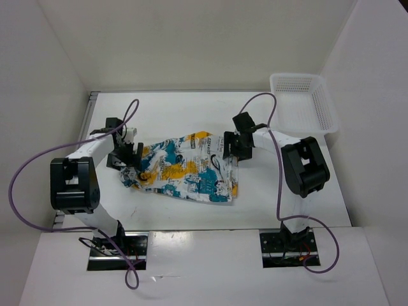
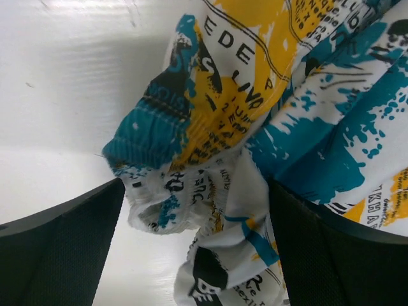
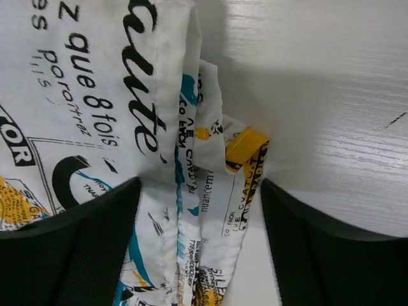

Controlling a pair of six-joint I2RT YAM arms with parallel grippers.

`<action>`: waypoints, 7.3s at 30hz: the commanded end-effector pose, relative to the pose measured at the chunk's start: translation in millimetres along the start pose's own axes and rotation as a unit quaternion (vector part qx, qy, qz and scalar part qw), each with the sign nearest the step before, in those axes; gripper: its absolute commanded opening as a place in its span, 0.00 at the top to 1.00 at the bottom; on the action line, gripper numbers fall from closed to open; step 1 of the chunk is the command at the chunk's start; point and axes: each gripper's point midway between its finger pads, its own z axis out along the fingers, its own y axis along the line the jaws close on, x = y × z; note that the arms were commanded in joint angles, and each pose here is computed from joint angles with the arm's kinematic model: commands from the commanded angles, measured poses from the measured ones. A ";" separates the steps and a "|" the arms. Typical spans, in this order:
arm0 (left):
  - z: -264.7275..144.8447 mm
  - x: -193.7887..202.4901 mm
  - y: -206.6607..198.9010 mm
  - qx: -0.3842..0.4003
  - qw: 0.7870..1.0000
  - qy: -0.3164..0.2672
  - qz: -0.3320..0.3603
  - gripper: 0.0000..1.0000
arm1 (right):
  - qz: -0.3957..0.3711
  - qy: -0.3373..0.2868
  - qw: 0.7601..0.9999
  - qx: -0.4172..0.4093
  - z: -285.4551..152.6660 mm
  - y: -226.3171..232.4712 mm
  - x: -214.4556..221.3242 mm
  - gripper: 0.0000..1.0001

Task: Fold and stack the shorts
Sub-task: Fold the shorts

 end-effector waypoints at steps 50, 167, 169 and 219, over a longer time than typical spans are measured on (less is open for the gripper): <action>55.4 -139.4 -246.0 0.198 0.942 -0.130 0.237 1.00 | -0.062 -0.048 0.977 -0.200 -63.3 214.3 -99.3 1.00; -44.0 -214.4 -135.1 0.294 0.928 -0.195 0.122 0.00 | -0.489 -0.214 0.801 -0.269 -177.8 289.2 29.2 0.39; -54.5 -214.2 -143.4 0.301 0.923 -0.202 0.131 0.00 | -0.465 -0.227 0.811 -0.273 -193.3 278.8 15.0 0.42; 1.5 14.8 -142.7 0.337 0.930 0.148 -0.007 0.71 | -0.467 -0.141 0.834 -0.259 -1.9 200.7 -124.1 0.22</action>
